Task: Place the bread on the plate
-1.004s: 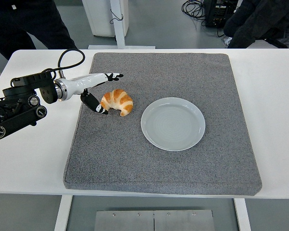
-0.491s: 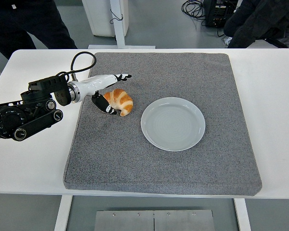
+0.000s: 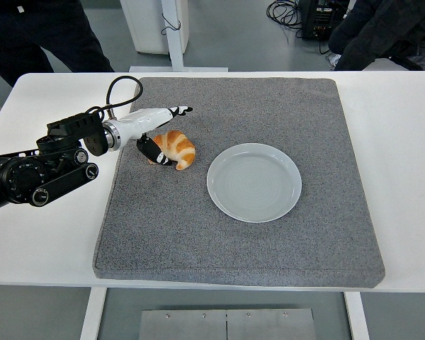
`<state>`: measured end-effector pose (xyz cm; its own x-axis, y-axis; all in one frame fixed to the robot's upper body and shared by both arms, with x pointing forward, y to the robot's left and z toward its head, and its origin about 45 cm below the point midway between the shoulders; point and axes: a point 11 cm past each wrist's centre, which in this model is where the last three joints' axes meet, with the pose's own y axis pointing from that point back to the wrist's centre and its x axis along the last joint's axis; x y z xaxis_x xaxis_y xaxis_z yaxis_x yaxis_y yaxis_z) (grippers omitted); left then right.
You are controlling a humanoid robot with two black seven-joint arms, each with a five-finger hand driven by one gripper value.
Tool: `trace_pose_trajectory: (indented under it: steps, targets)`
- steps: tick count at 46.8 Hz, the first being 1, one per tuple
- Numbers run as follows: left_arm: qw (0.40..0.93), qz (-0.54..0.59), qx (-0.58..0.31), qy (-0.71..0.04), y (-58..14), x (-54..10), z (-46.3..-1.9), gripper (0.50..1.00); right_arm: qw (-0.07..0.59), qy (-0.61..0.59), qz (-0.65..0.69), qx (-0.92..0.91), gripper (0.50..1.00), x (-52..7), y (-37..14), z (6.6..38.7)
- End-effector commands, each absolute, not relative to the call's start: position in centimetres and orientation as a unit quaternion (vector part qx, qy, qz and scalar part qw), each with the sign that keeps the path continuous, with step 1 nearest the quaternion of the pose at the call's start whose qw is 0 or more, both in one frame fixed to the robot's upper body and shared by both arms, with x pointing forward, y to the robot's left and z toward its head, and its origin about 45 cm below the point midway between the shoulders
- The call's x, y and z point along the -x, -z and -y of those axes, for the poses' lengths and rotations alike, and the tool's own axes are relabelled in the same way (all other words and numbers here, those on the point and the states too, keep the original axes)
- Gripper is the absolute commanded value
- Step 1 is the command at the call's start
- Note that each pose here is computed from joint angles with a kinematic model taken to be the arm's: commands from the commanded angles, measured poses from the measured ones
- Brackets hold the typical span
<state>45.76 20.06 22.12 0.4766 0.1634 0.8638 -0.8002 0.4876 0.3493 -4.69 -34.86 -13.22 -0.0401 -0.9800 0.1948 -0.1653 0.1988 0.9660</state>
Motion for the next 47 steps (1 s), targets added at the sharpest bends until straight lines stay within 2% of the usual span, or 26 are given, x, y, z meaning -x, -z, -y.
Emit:
trace_pose_trajectory:
  steps: [1, 10, 14, 17, 22, 24, 25, 47]
  targets:
    - [0.764, 0.409, -0.386, -0.316, -22.3, -45.8, -20.0, 0.978, 0.497, 0.41, 0.593, -0.482, 1.0, 4.7, 13.2, 34.9]
    - [0.766, 0.406, -0.387, -0.315, -21.9, -45.6, -20.0, 0.975, 0.497, 0.41, 0.593, -0.482, 1.0, 4.7, 13.2, 34.9]
    - [0.766, 0.403, -0.388, -0.315, -21.7, -45.6, -20.2, 0.922, 0.497, 0.409, 0.594, -0.483, 1.0, 4.7, 13.2, 34.9]
    - [0.766, 0.404, -0.392, -0.311, -21.5, -45.4, -20.2, 0.836, 0.497, 0.41, 0.593, -0.482, 1.0, 4.7, 13.2, 34.9]
    - [0.768, 0.4, -0.394, -0.307, -21.2, -45.3, -20.2, 0.591, 0.497, 0.41, 0.593, -0.482, 1.0, 4.7, 13.2, 34.9]
    - [0.768, 0.4, -0.395, -0.307, -21.1, -45.3, -20.2, 0.512, 0.497, 0.41, 0.593, -0.482, 1.0, 4.7, 13.2, 34.9]
    - [0.768, 0.4, -0.394, -0.307, -21.2, -45.3, -20.2, 0.5, 0.497, 0.41, 0.593, -0.482, 1.0, 4.7, 13.2, 34.9]
    - [0.771, 0.416, -0.375, -0.303, -22.5, -45.7, -19.7, 0.5, 0.497, 0.41, 0.593, -0.482, 1.0, 4.7, 13.2, 34.9]
